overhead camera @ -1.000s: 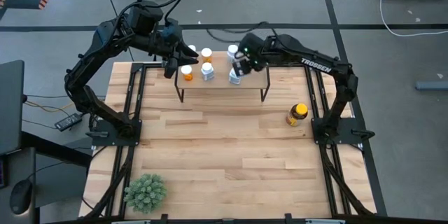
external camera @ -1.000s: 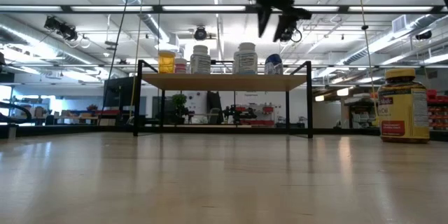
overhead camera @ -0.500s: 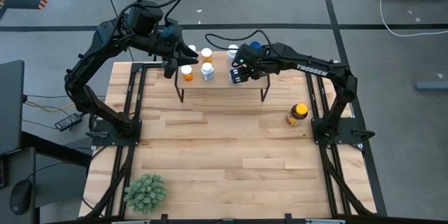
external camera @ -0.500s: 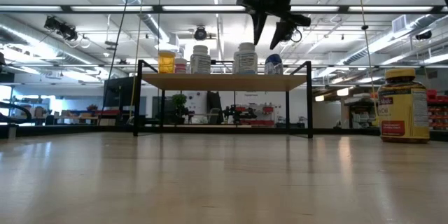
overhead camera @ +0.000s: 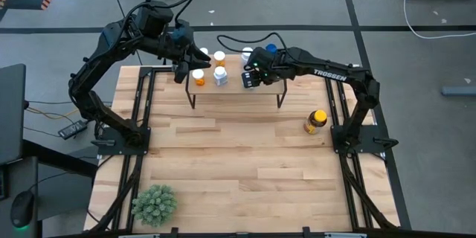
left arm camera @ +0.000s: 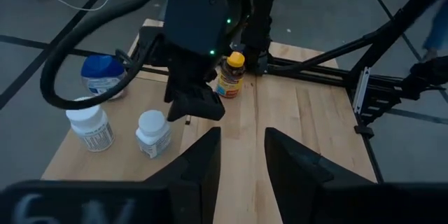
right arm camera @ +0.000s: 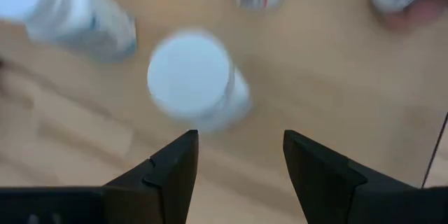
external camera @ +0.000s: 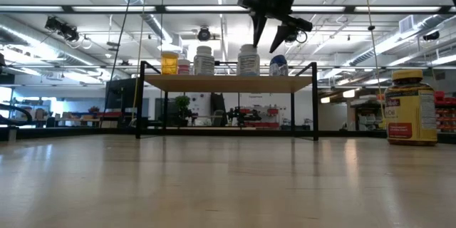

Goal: Pick and place medicine bottles onto shelf by color
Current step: Adjust the medicine bottles on the shelf, then put the yellow medicine bottle on the shelf

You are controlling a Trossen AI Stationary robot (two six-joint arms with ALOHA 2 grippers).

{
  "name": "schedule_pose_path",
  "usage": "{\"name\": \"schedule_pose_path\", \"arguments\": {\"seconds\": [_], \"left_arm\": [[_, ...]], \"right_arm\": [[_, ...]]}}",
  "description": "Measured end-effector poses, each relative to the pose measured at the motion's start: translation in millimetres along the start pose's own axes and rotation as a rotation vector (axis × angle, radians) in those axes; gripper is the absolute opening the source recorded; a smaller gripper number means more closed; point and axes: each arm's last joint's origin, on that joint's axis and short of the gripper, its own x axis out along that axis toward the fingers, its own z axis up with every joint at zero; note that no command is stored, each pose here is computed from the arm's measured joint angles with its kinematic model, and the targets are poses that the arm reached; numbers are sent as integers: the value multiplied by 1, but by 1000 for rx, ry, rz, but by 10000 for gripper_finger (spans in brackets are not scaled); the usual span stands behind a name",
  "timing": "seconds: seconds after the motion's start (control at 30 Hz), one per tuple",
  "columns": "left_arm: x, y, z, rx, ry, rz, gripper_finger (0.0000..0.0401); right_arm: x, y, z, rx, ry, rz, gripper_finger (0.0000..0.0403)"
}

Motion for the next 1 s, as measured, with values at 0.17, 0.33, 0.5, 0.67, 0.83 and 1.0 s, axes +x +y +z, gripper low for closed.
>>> {"name": "schedule_pose_path", "arguments": {"seconds": [0.17,0.33,0.5,0.67,0.83,1.0], "left_arm": [[0,0,0,2,0,0,119],[0,0,0,2,0,-2,125],[0,-1,0,4,0,-3,134],[0,-1,0,4,0,-1,147],[0,-1,0,3,1,-1,160],[0,-1,-1,-1,10,-2,165]], "right_arm": [[-10,-1,-11,-51,126,-14,217],[-28,1,-29,-107,215,-77,218],[-50,-4,-44,-144,272,-179,240],[-62,-17,-46,-67,273,-162,285],[-60,-32,-53,-38,297,-204,308],[-57,-57,-70,-13,333,-262,308]]}}
